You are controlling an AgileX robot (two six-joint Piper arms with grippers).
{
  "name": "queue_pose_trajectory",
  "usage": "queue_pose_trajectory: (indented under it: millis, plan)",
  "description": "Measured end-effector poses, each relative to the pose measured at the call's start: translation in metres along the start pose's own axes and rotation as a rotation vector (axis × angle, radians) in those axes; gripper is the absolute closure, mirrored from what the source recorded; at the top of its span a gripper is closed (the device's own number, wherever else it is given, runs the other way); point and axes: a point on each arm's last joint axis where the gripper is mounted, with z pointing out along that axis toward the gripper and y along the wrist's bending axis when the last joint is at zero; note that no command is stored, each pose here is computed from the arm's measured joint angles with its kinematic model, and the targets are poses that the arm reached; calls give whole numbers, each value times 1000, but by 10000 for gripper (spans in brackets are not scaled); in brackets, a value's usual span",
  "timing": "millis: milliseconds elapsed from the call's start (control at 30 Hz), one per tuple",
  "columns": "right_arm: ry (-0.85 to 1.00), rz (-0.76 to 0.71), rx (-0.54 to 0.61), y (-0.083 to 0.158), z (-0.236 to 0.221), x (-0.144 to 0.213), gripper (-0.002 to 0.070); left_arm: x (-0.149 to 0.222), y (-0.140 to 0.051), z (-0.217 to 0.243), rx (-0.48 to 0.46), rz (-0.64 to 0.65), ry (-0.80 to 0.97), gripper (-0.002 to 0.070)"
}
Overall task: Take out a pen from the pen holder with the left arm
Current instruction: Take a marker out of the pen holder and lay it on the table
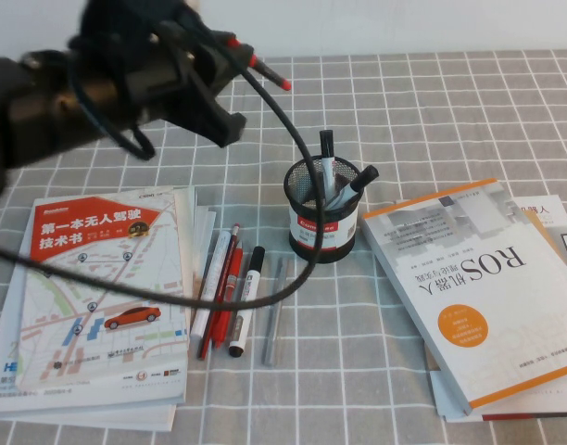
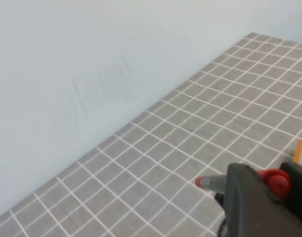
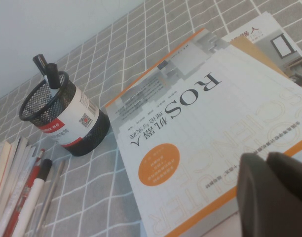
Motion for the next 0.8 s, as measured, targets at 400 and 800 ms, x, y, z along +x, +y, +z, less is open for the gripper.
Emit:
queue_pose_trajectory:
  millis: [400, 800]
  plan:
    - [0, 0, 0, 0, 0, 0, 689, -34, 6, -56, 121, -203, 703, 599]
    - [0, 0, 0, 0, 0, 0, 689, -13, -11, -44, 148, -356, 835, 599]
